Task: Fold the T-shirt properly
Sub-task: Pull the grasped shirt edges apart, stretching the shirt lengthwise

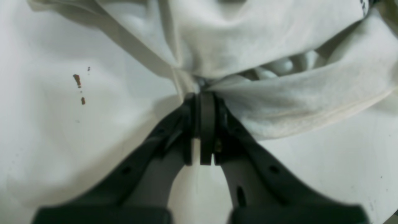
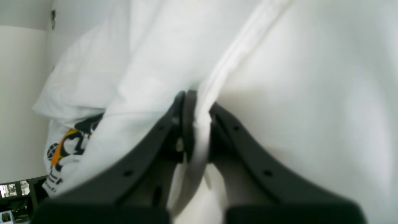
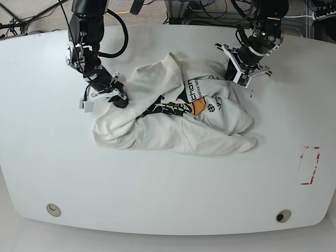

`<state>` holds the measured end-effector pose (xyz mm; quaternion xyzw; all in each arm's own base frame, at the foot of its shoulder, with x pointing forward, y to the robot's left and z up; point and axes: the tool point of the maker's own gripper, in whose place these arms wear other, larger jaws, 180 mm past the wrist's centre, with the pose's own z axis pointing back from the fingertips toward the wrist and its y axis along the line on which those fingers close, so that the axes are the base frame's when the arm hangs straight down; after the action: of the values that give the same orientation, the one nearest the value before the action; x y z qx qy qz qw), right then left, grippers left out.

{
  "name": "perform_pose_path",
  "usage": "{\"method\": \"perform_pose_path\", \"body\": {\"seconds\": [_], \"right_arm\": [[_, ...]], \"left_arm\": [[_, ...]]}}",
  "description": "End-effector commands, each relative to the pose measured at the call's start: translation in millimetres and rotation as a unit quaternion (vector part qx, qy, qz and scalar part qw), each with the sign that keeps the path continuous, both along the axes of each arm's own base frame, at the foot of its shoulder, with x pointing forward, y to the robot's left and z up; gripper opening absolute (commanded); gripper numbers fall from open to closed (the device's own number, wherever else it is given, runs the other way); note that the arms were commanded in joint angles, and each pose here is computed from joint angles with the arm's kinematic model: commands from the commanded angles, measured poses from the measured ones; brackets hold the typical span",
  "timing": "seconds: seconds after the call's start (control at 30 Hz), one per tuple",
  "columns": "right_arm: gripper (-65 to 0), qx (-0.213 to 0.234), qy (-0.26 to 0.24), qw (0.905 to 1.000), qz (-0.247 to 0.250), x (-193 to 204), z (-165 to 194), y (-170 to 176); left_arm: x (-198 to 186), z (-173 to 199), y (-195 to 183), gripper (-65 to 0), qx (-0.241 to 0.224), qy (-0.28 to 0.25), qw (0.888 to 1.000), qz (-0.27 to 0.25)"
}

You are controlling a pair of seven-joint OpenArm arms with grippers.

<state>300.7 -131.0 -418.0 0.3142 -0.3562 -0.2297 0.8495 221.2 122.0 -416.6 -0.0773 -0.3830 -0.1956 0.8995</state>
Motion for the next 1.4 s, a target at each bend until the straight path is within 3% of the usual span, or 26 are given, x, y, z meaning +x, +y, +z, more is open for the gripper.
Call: {"method": "perform_pose_path", "body": {"seconds": [0.0, 0.33, 0.57, 0.77, 1.07, 1.37], "right_arm": [[-64.2, -0.009, -0.014, 0.9999, 0.001, 0, 11, -4], [-65.0, -0.054, -0.067, 0.9961, 0.019, -17, 54, -12], [-65.0, -0.106, -0.093, 0.9893, 0.037, -34, 82, -31], [-65.0, -0.146, -0.107, 0.9827, 0.040, -45, 101, -51], [-65.0, -0.178, -0.130, 0.9735, 0.061, -39, 120, -58], [-65.0, -0.206, -0.186, 0.9585, 0.066, -3, 156, -67]], "left_arm": [[-3, -2, 6, -64.6, 0.015, 0.009, 1.000, 0.002], [0, 2, 8, -64.6, 0.015, 0.002, 1.000, 0.005], [14, 31, 44, -64.6, 0.040, -0.041, 0.997, 0.045], [12, 57, 65, -64.3, 0.061, -0.069, 0.995, 0.046], [27, 88, 94, -64.3, 0.105, -0.086, 0.989, 0.064], [83, 141, 140, -64.2, 0.138, -0.125, 0.972, 0.143]]}}
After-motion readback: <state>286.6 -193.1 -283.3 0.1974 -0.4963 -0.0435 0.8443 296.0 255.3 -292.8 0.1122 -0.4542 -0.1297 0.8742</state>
